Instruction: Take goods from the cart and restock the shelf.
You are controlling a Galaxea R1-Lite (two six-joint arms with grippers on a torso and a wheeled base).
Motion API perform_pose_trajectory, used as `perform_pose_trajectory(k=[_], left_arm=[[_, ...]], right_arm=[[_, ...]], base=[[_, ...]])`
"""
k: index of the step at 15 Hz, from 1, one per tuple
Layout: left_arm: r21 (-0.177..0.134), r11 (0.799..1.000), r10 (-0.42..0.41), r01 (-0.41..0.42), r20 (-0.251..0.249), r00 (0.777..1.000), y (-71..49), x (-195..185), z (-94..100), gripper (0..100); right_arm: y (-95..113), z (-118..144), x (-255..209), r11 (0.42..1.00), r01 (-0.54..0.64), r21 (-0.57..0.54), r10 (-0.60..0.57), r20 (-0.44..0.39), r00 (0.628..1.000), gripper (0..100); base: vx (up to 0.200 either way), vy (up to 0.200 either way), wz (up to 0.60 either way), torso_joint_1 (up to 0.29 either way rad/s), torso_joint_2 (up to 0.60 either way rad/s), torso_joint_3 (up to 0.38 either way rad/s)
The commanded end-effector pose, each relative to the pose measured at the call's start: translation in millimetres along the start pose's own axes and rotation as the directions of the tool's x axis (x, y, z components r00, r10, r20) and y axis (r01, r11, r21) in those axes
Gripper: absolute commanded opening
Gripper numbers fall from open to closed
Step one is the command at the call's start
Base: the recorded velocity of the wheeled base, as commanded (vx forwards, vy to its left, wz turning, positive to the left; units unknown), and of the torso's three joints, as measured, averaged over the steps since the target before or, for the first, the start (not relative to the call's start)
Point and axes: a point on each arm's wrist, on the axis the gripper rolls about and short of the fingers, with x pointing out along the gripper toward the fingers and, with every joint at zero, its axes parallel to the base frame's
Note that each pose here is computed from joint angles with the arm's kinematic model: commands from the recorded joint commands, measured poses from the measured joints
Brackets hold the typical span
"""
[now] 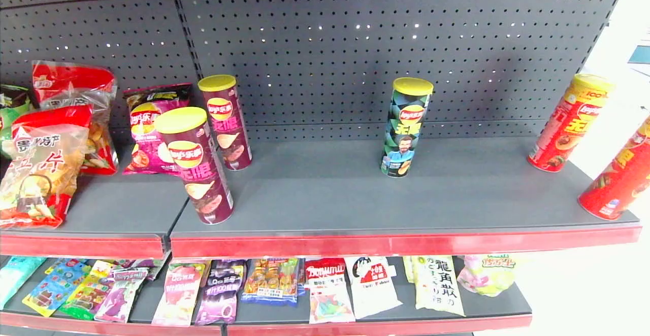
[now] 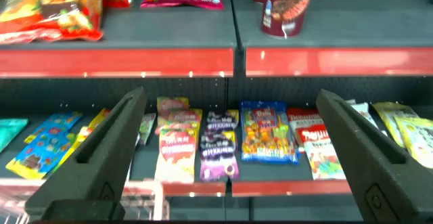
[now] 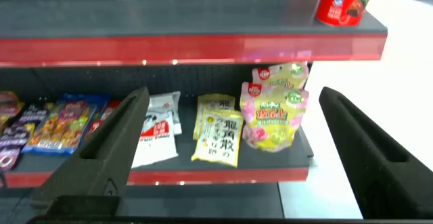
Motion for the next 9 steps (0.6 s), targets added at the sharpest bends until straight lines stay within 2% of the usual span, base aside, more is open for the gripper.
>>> perform_pose_trajectory(k=[1, 9], left_arm=[[0.000, 1.000, 0.001, -0.001, -0.001, 1.000, 0.0, 0.1, 0.0, 100], [0.000, 1.000, 0.001, -0.001, -0.001, 1.000, 0.0, 0.1, 0.0, 100]], right_arm=[[0.0, -0.1, 0.0, 1.000, 0.000, 0.001, 0.000, 0.000, 1.000, 100], [0.0, 0.0, 0.0, 1.000, -0.002, -0.002, 0.002, 0.001, 1.000, 100]], base=[[-0.200, 0.000, 0.00, 0.007, 0.00, 0.002], [0.000, 0.000, 0.00, 0.000, 0.00, 0.000]])
